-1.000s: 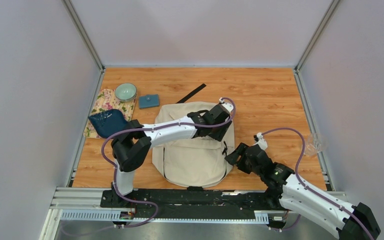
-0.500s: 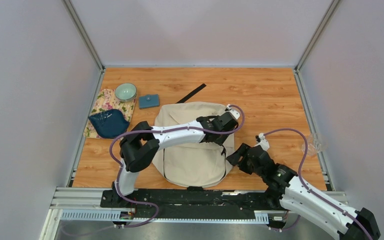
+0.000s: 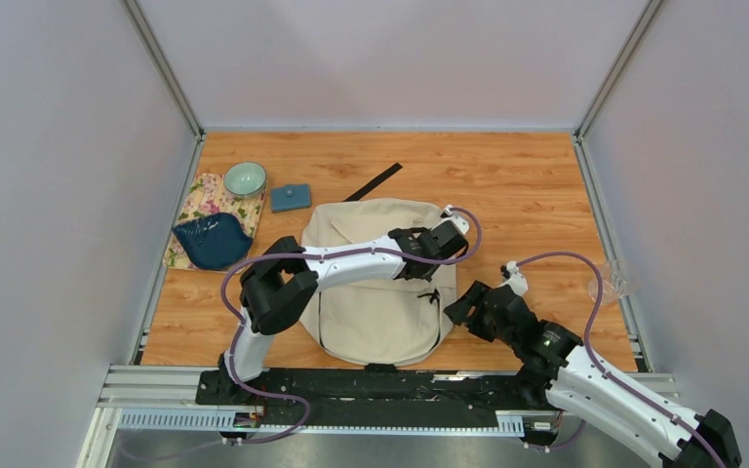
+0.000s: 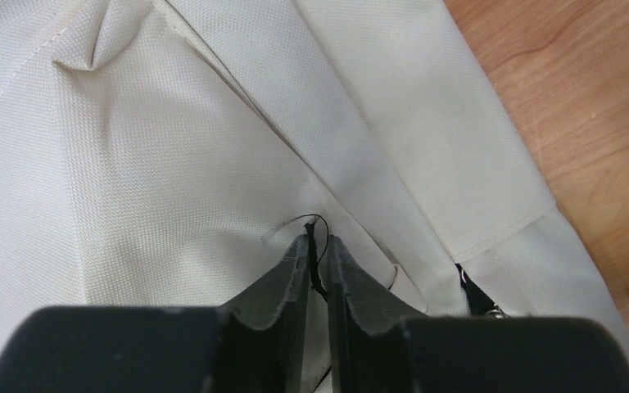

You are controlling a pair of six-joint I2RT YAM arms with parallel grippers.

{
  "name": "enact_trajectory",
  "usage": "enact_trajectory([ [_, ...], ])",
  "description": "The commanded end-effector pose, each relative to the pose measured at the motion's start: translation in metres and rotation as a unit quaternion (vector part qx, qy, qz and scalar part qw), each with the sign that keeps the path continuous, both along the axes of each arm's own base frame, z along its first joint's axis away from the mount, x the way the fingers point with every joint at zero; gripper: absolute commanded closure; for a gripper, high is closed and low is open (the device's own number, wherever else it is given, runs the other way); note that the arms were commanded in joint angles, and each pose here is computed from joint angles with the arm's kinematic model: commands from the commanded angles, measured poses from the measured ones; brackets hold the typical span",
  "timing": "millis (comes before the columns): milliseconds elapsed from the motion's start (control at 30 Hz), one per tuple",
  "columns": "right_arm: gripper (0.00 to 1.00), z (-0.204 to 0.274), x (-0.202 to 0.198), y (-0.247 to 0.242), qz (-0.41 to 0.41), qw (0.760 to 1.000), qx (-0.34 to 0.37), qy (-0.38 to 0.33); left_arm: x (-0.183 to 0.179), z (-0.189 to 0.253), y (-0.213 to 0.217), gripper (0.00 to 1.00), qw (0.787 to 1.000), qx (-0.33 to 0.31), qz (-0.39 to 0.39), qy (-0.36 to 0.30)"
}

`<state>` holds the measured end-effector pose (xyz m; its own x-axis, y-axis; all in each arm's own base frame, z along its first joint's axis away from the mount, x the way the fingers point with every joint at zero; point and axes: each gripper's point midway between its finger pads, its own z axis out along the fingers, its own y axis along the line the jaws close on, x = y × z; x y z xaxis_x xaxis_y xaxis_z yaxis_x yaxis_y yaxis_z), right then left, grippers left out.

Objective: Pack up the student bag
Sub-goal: Unzip the student bag at the center of the board.

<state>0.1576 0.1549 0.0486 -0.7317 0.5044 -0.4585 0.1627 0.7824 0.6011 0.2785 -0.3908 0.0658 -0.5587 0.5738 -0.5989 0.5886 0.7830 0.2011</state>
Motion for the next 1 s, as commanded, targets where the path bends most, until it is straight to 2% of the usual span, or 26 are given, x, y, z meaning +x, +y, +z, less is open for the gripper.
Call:
enact_trajectory([
  [0,0.36,0.018,0.009,0.002,-0.01,1.0,0.011,-0.025,0.005,-0.007,0.011,0.82,0.999,0.039,0.001,-0.005],
  [100,0.36,0.022,0.01,0.003,-0.01,0.999,0.015,-0.027,0.003,-0.009,0.011,1.0,0.999,0.038,0.0,-0.002],
  [333,0.35,0.05,0.023,0.017,-0.014,0.996,0.066,-0.066,-0.003,0.002,0.008,1.0,1.0,-0.005,-0.007,-0.003],
  [500,0.35,0.071,0.037,0.03,-0.007,0.993,0.082,-0.086,-0.009,0.032,0.009,1.0,0.998,-0.057,-0.01,-0.012],
  [667,0.36,0.071,0.044,0.042,0.007,0.994,0.083,-0.073,-0.013,0.065,0.003,1.0,0.993,-0.113,-0.017,-0.024],
  [967,0.36,0.07,0.06,0.045,-0.004,0.991,0.107,-0.074,-0.017,0.076,0.001,1.0,0.99,-0.137,-0.023,-0.023],
])
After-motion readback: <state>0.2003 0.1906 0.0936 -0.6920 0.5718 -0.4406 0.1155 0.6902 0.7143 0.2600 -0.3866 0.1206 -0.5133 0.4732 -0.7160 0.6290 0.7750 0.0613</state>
